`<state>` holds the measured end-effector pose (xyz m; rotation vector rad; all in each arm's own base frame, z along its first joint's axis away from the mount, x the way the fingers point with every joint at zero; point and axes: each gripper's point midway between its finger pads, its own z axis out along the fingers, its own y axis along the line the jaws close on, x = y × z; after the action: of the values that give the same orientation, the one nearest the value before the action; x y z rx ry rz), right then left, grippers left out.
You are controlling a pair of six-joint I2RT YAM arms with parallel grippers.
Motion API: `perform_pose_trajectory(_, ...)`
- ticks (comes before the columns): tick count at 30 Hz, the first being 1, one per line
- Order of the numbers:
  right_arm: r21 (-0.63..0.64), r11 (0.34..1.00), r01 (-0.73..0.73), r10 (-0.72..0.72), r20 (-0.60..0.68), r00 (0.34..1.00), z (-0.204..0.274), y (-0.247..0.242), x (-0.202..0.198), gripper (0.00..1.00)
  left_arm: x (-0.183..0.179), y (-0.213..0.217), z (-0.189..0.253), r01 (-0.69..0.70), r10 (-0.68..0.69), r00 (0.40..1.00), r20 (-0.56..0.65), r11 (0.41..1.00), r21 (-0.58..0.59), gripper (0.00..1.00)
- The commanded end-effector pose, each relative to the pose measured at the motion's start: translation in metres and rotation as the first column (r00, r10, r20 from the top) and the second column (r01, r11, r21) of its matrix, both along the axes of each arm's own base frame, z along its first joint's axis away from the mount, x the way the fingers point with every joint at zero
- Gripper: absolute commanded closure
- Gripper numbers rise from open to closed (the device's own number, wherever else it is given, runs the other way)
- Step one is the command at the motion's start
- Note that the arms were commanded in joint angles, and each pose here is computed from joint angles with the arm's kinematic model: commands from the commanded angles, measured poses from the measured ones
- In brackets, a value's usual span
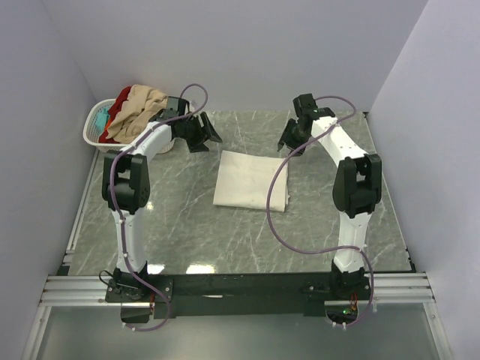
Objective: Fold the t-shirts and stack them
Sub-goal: Fold the tshirt
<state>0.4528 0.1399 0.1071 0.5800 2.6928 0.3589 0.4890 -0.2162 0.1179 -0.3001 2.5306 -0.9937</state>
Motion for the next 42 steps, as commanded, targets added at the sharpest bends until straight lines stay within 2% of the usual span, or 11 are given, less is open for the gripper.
perform_pose_trajectory(1,0.063,0.995,-0.078,0.071,0.114,0.991,0.038,0.012,0.011,0.46,0.001,0.004,0.034,0.016,-0.019,0.994,0.112,0.999,0.034,0.26)
perform_pose_trajectory(4,0.082,0.990,-0.115,0.102,0.144,0.984,0.042,0.015,0.001,0.40,-0.013,0.009,0.030,0.043,-0.049,0.992,0.115,0.997,0.058,0.26)
perform_pose_trajectory(13,0.136,0.976,-0.169,0.149,0.149,0.978,0.023,0.013,-0.067,0.35,-0.068,0.006,-0.004,0.107,-0.115,0.991,0.065,0.988,0.112,0.31)
perform_pose_trajectory(14,0.143,0.975,-0.172,0.155,0.119,0.981,0.011,0.012,-0.080,0.33,-0.073,0.001,-0.008,0.119,-0.126,0.990,0.057,0.985,0.124,0.31)
perform_pose_trajectory(16,0.157,0.969,-0.192,0.171,0.137,0.976,0.009,0.013,-0.087,0.27,-0.079,-0.001,-0.014,0.130,-0.137,0.990,0.045,0.982,0.140,0.31)
perform_pose_trajectory(20,0.171,0.965,-0.199,0.183,0.105,0.978,-0.012,0.012,-0.105,0.25,-0.089,-0.004,-0.029,0.134,-0.139,0.990,0.021,0.976,0.169,0.32)
perform_pose_trajectory(27,0.221,0.962,-0.158,0.142,0.088,0.986,-0.034,0.007,-0.107,0.25,-0.090,-0.008,-0.051,0.147,-0.146,0.989,-0.021,0.968,0.203,0.34)
perform_pose_trajectory(42,0.270,0.952,-0.145,0.130,0.072,0.989,-0.060,-0.003,-0.097,0.27,-0.082,-0.010,-0.073,0.140,-0.128,0.989,-0.069,0.968,0.208,0.60)
